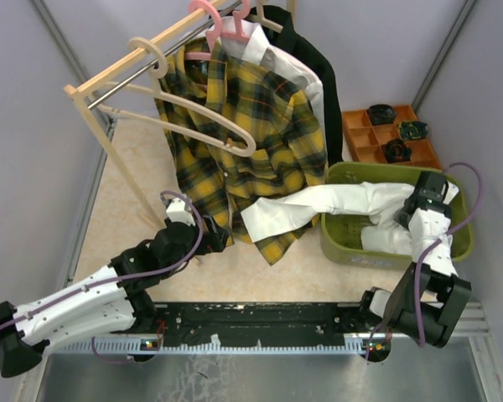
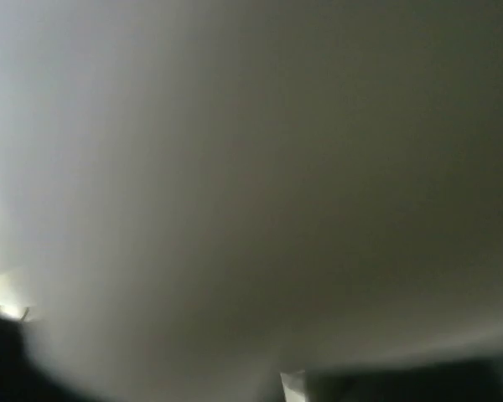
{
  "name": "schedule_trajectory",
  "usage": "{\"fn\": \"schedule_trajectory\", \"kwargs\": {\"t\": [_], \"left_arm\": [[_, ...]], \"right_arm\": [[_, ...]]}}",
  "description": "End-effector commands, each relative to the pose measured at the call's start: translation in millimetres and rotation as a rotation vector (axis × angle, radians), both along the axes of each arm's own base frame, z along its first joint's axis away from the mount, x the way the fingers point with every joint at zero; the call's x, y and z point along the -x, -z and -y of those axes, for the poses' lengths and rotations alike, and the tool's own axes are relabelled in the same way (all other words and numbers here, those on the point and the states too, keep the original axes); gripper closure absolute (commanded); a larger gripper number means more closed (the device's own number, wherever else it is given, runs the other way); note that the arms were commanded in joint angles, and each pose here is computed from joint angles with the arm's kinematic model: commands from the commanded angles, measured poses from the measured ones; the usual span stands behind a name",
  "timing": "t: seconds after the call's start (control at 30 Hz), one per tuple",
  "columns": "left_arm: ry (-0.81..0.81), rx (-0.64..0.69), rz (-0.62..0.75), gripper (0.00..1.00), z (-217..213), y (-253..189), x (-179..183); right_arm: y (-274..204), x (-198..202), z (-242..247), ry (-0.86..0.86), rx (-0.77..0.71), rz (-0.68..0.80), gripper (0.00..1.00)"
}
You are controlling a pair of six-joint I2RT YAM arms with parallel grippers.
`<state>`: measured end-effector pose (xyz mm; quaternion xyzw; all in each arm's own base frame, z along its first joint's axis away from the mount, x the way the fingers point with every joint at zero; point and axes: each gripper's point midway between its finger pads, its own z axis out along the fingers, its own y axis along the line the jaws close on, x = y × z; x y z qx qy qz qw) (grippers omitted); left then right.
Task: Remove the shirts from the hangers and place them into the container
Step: Place the shirt in the bin, then adjust the shirt in the bin.
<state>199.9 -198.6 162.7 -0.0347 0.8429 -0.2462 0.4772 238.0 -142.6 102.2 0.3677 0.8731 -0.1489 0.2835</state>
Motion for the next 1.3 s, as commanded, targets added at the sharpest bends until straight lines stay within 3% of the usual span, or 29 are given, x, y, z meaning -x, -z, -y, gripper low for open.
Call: {"fn": "schedule_trajectory", "kwargs": {"t": [0.0,0.23,0.4,0.7,0.87,1.0,1.13,1.27], "left_arm": [[0.013,0.028,-0.002,0.01,5.8,-2.2,-0.8],[0.021,0.023,0.007,0.01,8.4,-5.2,-2.5],[0.027,0.025,0.008,0.01,11.4,-5.8,-3.5],[0.017,0.007,0.007,0.01,8.6,-3.6,-4.5],[-0.002,0.016,0.007,0.01,4.6,-1.1,-4.5],[-0.014,0.008,0.007,0.01,2.9,-1.3,-5.8],[-0.028,0.003,0.003,0.01,-1.0,-1.2,-5.4],[-0.034,0.01,0.004,0.01,-5.4,-1.5,-3.0]], "right_arm": [[-1.8,-12.0,3.3,-0.02,0.002,0.033,0.43],[-125.8,-31.9,-10.7,-0.107,0.046,0.333,0.14],[-171.7,-37.0,-59.7,-0.294,-0.09,0.486,0.09],[-191.3,-24.2,-191.7,-0.756,-0.29,0.633,0.18],[-170.1,2.0,-264.5,-0.991,-0.34,0.602,0.25],[-150.6,22.8,-326.9,-1.202,-0.215,0.528,0.24],[-134.1,13.7,-361.6,-1.285,0.029,0.491,0.23],[-113.8,5.0,-398.3,-1.517,0.174,0.445,0.17]]}}
